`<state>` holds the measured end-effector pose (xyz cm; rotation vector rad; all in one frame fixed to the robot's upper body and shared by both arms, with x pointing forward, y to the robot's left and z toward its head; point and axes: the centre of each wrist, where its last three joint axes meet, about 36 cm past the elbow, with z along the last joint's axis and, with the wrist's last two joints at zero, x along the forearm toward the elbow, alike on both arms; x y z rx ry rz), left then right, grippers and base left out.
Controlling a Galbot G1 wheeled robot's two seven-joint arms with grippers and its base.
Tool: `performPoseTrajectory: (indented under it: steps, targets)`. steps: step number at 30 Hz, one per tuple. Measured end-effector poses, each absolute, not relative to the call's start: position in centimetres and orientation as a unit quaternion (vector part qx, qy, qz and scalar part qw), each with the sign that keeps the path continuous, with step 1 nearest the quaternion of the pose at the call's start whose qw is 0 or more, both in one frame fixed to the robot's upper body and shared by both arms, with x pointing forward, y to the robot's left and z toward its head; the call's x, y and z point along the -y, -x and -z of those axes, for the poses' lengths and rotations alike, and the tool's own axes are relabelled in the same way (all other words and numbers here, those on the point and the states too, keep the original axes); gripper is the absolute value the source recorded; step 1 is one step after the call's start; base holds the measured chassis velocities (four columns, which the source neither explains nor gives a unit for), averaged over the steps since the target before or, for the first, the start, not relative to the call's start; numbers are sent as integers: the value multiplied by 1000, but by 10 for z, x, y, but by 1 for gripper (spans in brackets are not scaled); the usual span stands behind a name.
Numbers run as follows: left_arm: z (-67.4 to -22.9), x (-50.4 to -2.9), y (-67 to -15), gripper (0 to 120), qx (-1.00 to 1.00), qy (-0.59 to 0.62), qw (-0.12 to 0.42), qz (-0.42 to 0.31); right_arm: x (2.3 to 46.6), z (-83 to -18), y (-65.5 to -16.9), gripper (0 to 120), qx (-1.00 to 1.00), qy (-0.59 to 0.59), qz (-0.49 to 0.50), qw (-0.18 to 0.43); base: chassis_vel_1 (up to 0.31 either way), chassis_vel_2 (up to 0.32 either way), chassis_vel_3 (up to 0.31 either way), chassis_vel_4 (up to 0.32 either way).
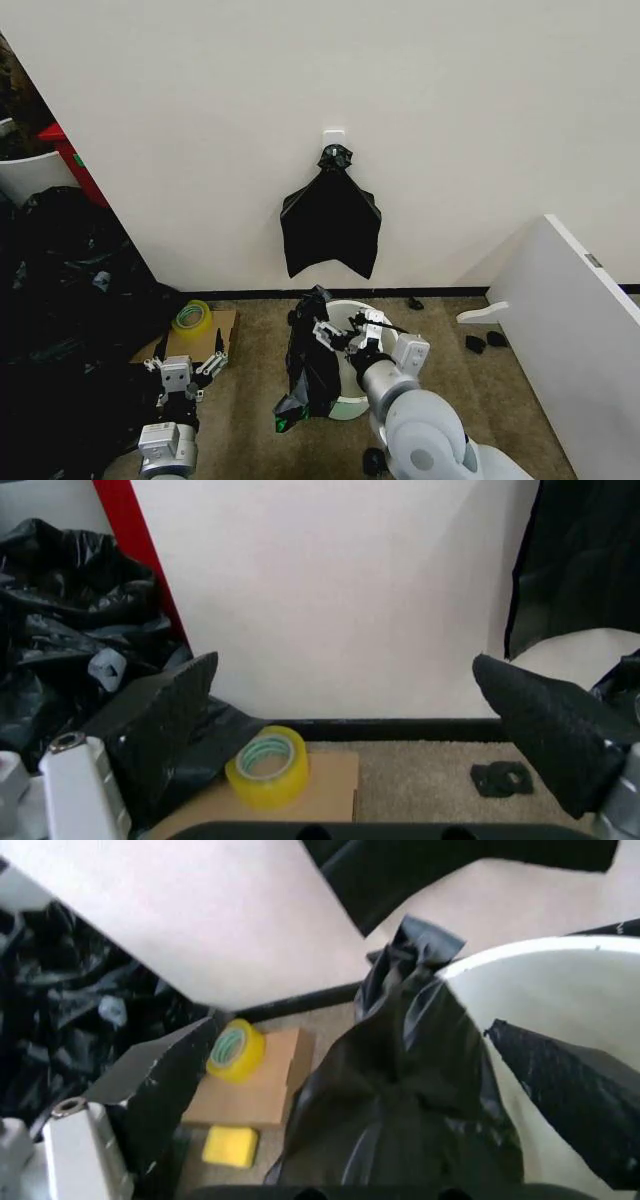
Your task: Place the garbage bag over the trash bin.
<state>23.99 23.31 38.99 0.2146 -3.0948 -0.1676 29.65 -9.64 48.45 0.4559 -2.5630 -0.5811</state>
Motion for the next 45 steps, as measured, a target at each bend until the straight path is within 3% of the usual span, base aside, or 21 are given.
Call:
performPoseTrajectory:
  steps: [5, 8, 18, 21, 23, 28, 33, 45]
  targets:
    - [-388, -234, -241, 100, 996, -70, 19, 55, 86, -469, -301, 100, 934, -170, 188, 251, 0, 0, 0, 0]
    - [-388, -234, -241, 100, 996, -70, 18, 56, 80, -463, -304, 92, 934, -171, 180, 256, 0, 0, 0, 0]
    - [-387, -235, -244, 100, 996, -71, 17, 55, 74, -448, -308, 52, 944, -167, 135, 251, 0, 0, 0, 0]
    - [-387, -235, -244, 100, 996, -71, 17, 55, 74, -446, -307, 46, 944, -168, 132, 250, 0, 0, 0, 0]
    - [-387, -235, -244, 100, 996, -71, 17, 56, 76, -443, -307, 33, 945, -168, 128, 250, 0, 0, 0, 0]
    - [-387, -234, -244, 100, 996, -72, 18, 55, 82, -439, -306, 19, 947, -169, 117, 247, 0, 0, 0, 0]
    - [-386, -234, -244, 100, 996, -72, 20, 55, 103, -412, -309, 0, 960, -183, 79, 196, 0, 0, 0, 0]
    - [-375, -235, -255, 100, 997, -51, 46, 28, 147, -351, -312, 0, 969, -233, 11, 86, 0, 0, 0, 0]
